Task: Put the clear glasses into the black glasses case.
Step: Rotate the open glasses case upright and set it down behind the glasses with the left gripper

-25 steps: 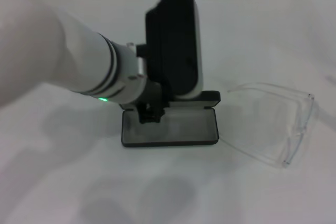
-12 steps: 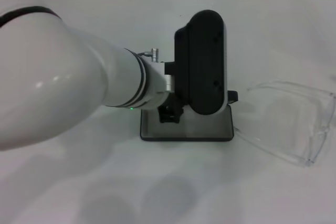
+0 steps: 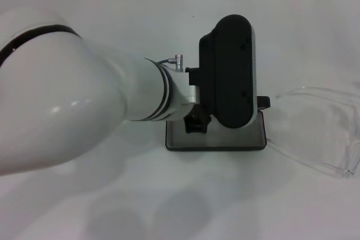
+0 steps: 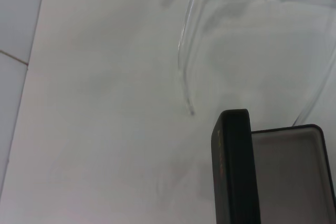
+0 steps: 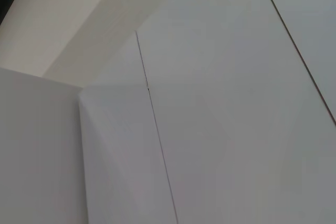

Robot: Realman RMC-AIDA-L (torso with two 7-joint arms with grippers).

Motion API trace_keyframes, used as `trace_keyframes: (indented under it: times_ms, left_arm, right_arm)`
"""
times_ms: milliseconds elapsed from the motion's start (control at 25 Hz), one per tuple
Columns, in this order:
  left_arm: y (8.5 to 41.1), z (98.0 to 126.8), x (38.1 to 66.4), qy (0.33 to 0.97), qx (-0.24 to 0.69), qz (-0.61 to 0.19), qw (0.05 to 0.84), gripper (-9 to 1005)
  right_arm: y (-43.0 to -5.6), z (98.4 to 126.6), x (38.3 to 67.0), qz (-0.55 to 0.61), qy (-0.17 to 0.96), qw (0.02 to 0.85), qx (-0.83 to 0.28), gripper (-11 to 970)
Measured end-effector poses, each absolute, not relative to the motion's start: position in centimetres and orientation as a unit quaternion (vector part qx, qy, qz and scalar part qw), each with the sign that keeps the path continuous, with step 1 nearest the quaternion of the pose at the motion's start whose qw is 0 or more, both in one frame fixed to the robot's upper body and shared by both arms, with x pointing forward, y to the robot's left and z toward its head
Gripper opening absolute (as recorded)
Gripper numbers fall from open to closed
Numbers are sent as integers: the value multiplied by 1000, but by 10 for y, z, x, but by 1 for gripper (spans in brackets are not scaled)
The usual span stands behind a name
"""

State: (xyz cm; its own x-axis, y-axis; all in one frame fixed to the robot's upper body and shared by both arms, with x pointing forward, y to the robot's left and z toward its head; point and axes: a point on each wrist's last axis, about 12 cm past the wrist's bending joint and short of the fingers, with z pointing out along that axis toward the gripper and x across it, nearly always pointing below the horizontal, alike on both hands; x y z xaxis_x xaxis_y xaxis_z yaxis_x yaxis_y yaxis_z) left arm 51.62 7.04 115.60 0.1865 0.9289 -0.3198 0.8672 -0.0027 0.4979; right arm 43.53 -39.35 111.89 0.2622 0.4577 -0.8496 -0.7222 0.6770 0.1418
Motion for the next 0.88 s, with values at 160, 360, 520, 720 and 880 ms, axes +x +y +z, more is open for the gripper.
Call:
trace_keyframes:
  times_ms: [160, 360, 520, 720, 880]
  left_arm:
    - [71, 1155, 517, 649, 694, 44, 309, 206]
    - [71, 1154, 517, 659, 685, 42, 308, 205]
    - [73, 1153, 518, 662, 682, 42, 306, 258]
    - [72, 1157, 515, 660, 682, 40, 312, 350]
    - [71, 1169, 513, 656, 679, 37, 328, 425]
  right_arm:
    - [-394, 1117, 431, 376, 478, 782, -136, 869]
    - [-394, 1117, 428, 378, 475, 783, -137, 869]
    - [-394, 1117, 426, 382, 472, 782, -138, 869]
    - [-395, 1117, 424, 384, 472, 782, -139, 869]
    - [-395, 1118, 425, 387, 477, 775, -146, 869]
